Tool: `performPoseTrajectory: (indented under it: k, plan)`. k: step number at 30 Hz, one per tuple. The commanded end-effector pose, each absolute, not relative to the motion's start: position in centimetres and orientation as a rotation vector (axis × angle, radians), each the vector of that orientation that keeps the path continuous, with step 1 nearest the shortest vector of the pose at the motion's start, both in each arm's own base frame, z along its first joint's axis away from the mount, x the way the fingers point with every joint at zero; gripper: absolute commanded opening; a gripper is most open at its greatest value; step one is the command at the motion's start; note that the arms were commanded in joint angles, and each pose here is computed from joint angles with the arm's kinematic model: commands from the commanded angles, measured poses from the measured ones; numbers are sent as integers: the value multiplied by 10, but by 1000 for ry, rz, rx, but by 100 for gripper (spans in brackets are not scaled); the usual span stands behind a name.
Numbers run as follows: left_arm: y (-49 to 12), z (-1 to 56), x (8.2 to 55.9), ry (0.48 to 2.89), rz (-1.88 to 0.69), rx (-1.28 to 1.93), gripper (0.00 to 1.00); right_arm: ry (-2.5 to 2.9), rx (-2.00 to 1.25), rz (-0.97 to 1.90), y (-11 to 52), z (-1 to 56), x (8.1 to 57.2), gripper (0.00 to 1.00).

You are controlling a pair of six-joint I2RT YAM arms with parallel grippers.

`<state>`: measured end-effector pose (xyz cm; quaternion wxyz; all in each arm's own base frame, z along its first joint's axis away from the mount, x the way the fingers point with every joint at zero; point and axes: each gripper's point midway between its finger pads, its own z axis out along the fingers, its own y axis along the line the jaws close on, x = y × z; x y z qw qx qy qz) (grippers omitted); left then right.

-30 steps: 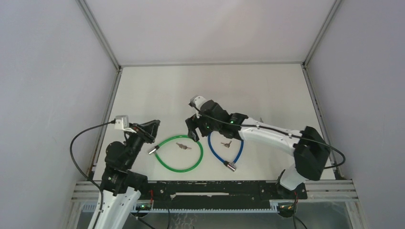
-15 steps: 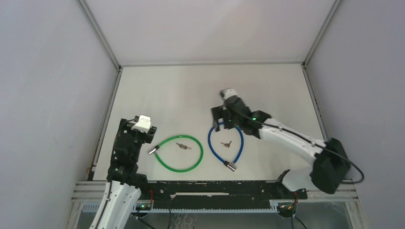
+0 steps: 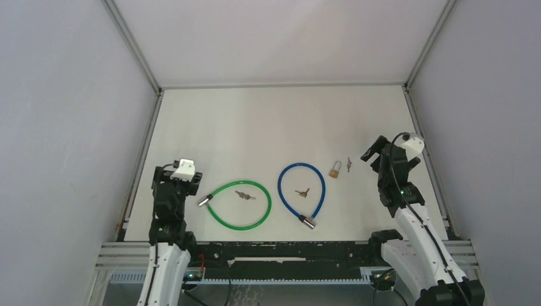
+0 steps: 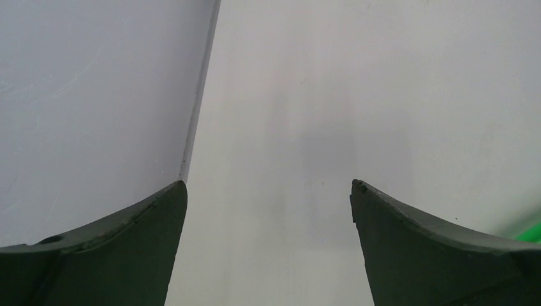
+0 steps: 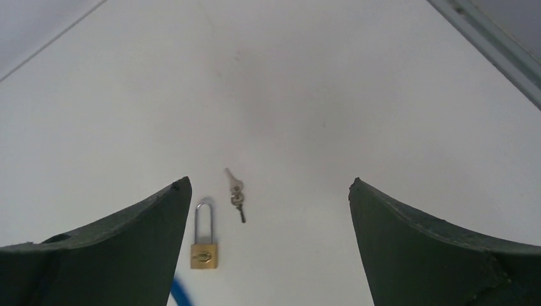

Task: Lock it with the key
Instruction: Reset both arms

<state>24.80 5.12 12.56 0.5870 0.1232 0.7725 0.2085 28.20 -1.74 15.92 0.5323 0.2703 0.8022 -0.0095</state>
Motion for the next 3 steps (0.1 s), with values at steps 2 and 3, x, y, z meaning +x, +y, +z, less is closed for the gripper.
performPoseTrajectory:
  k: [2, 3]
  plan:
    - [56, 136, 251, 1747, 494, 263, 100, 1760, 794, -101, -43, 168, 283, 99]
    - [55, 136, 250, 1745, 490, 266, 100, 1764, 779, -104, -43, 167, 283, 99]
